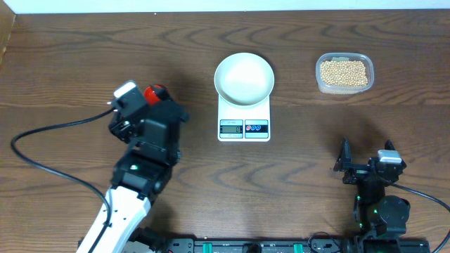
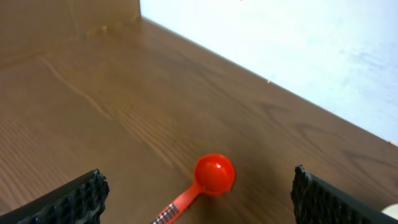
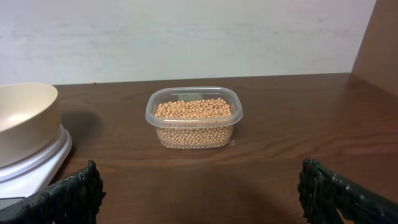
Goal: Scoop item into bowl and weigh 50g on scale
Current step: 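Withdraw the left gripper from the scale toward the red scoop, then lower the open left gripper over the red scoop's bowl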
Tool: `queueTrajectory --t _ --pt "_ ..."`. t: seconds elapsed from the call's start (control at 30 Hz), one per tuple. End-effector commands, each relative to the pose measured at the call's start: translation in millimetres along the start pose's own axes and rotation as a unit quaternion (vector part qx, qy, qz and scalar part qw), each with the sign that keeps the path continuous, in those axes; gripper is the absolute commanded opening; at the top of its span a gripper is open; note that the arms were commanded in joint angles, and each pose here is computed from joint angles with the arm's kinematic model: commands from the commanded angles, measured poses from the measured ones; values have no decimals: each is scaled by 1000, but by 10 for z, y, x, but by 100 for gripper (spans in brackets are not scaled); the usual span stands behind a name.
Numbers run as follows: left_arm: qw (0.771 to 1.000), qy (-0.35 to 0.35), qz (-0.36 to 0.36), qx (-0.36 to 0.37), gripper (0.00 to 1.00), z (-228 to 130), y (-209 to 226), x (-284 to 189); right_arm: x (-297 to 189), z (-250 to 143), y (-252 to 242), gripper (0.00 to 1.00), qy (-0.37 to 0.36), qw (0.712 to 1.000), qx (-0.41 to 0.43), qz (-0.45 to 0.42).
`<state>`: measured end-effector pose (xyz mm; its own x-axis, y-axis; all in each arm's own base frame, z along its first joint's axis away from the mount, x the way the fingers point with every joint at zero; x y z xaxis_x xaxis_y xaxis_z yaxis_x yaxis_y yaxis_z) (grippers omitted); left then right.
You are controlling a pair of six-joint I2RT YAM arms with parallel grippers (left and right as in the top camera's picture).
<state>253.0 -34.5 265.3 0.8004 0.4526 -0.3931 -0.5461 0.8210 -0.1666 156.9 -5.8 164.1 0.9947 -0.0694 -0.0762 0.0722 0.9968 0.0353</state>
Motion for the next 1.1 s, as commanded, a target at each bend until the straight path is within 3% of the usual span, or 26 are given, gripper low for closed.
queueTrajectory --t 0.0,0.13,0.27,0.73,0.97,1.07 --pt "997 62 -49 -26 96 14 91 111 1 -12 5 99 1 1000 -3 0" --pt "985 118 -121 -21 96 83 208 266 1 -12 5 99 1 1000 -3 0" --pt "980 128 -148 -26 96 263 327 362 1 -12 5 99 1 1000 -3 0" --pt "961 252 -110 33 96 1018 25 876 1 -12 5 99 1 1000 -3 0" --pt "955 281 -76 52 97 917 10 1150 1 -12 6 99 1 1000 -3 0" --pt "950 294 -78 66 86 816 -12 1281 1 -12 5 99 1 1000 -3 0"
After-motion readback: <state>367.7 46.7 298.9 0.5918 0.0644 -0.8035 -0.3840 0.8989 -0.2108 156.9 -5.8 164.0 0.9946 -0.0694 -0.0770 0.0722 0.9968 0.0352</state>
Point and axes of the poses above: each gripper's point midway between its finger pads, its own x axis out along the fingers, its own y axis along the line the jaws close on, z = x × y, the point moved 9 cm from there along -x, back along the fingers
